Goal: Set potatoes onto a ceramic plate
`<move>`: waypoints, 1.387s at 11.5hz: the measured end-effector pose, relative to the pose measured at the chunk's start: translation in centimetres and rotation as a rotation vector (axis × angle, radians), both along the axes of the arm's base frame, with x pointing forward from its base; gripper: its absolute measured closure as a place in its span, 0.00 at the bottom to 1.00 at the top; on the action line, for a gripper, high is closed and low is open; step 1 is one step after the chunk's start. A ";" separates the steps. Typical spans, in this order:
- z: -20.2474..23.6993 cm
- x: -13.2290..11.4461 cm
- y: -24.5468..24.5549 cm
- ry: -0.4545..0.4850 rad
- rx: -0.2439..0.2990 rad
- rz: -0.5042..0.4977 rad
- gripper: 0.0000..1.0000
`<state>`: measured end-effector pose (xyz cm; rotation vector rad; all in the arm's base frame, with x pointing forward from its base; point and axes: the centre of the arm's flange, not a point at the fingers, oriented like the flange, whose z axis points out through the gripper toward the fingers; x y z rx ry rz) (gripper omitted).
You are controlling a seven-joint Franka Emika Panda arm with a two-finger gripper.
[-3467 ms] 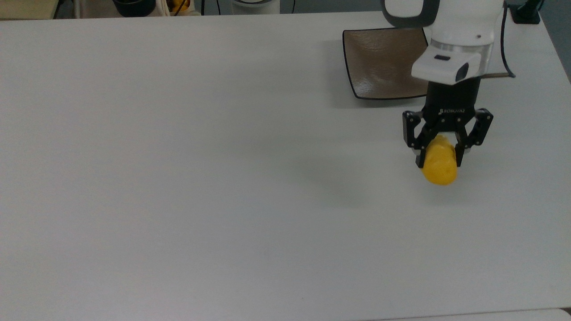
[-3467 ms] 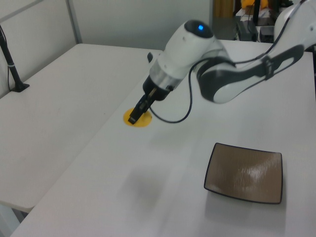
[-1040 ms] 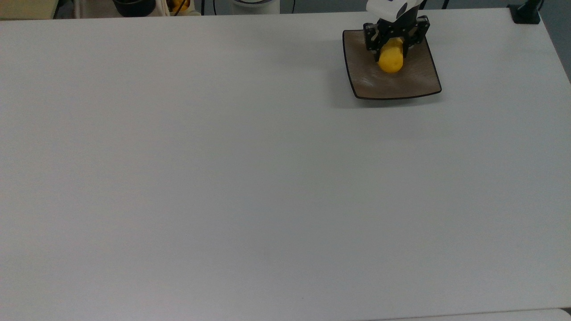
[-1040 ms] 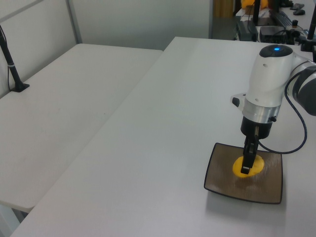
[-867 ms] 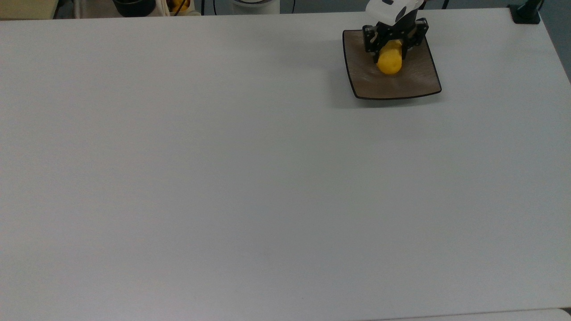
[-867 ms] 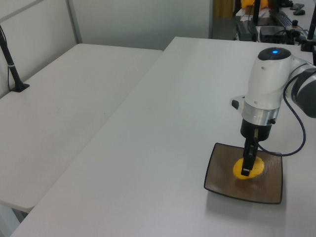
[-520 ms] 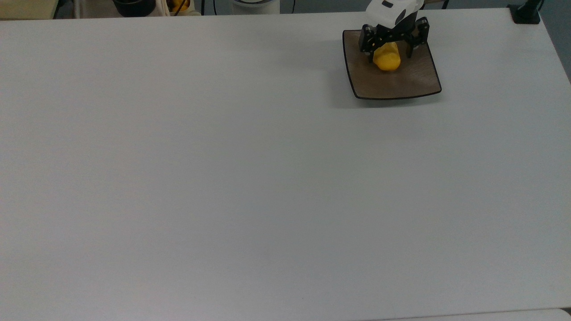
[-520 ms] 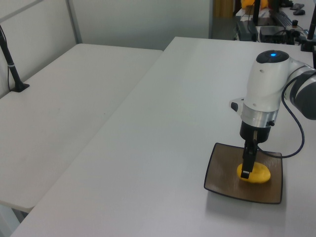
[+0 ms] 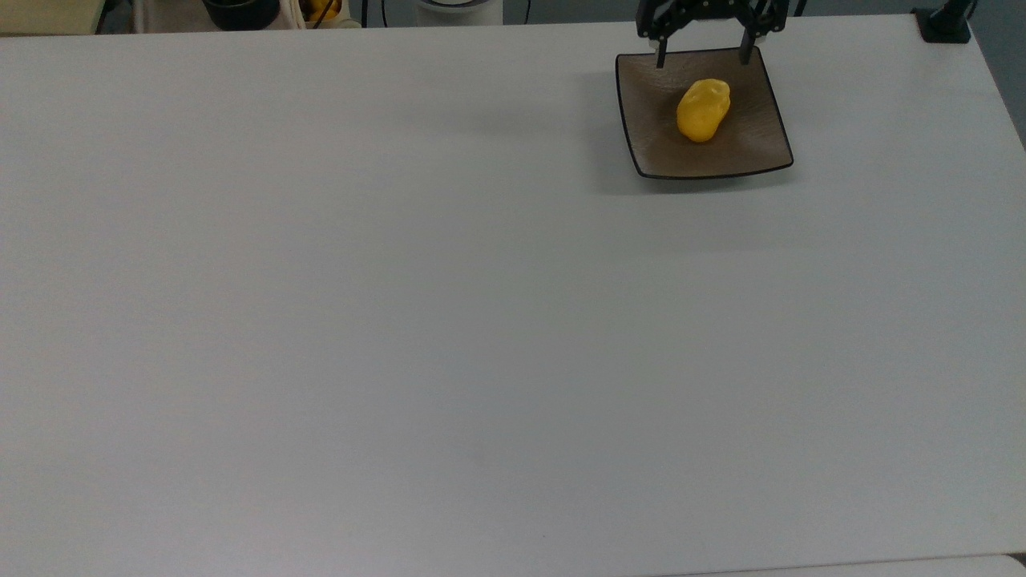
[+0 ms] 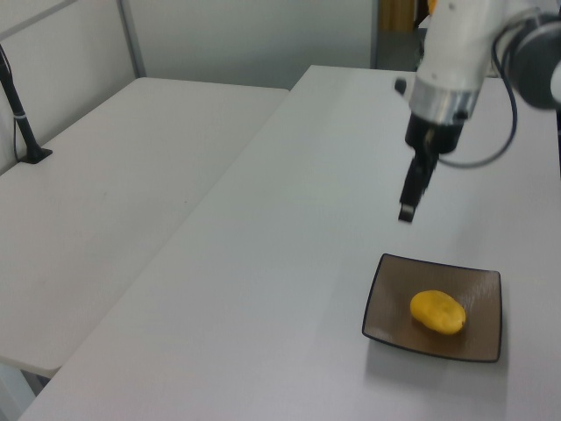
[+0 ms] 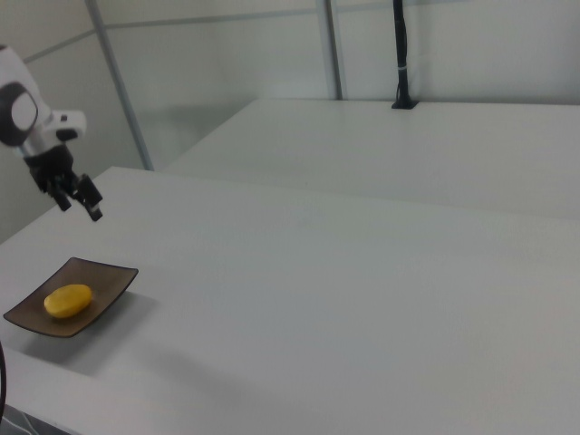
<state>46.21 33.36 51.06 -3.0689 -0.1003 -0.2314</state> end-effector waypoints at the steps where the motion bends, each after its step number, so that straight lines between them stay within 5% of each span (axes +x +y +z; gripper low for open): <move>1: 2.8 0.8 -1.7 0.017 -0.023 -0.035 0.00; 3: 8.0 2.2 -6.5 0.064 -0.064 -0.129 0.00; 8: 14.4 4.7 -19.4 0.030 -0.033 -0.342 0.00; 11: 13.9 5.9 -22.9 0.043 -0.034 -0.243 0.00; 16: 12.1 7.1 -24.9 0.062 0.004 0.102 0.00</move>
